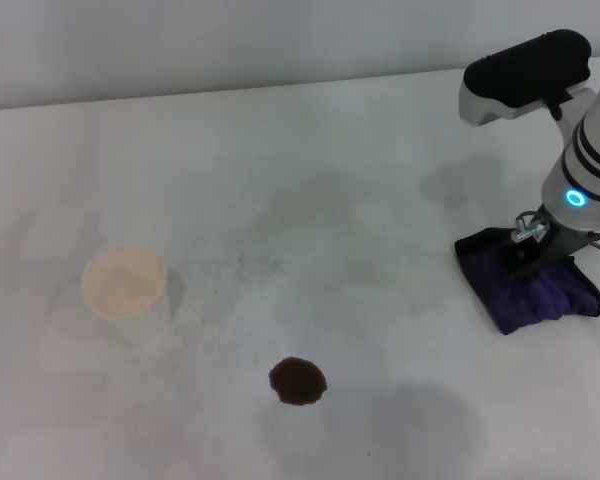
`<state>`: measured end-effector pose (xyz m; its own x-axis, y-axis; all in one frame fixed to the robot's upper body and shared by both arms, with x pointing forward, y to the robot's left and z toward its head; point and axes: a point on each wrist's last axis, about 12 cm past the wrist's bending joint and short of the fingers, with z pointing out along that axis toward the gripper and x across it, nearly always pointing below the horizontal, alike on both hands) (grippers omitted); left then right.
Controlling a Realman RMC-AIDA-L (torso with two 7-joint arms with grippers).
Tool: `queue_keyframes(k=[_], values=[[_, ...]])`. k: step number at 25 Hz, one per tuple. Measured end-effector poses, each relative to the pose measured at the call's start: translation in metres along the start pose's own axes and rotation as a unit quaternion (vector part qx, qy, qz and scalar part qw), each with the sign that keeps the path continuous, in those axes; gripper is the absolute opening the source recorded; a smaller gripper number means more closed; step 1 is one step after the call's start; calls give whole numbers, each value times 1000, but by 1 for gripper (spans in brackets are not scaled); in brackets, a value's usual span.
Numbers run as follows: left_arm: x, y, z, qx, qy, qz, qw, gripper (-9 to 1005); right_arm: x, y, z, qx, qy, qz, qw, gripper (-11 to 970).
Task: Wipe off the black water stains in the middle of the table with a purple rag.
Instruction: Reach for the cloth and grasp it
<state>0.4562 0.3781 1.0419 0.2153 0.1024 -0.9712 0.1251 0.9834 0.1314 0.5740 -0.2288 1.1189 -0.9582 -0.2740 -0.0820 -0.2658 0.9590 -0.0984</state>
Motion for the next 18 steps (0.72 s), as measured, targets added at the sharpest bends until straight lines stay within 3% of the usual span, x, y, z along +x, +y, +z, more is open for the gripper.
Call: queue_keyframes(k=[5, 16, 18], values=[[1, 0, -1, -1, 1, -1, 1000, 893, 1, -1, -1, 0, -4, -1, 1000, -1], [1, -2, -3, -1, 2, -3, 1000, 893, 3, 0, -1, 7, 9, -12, 1000, 61], [1, -3, -3, 0, 2, -3, 1000, 893, 4, 1, 2, 9, 13, -16, 1000, 145]])
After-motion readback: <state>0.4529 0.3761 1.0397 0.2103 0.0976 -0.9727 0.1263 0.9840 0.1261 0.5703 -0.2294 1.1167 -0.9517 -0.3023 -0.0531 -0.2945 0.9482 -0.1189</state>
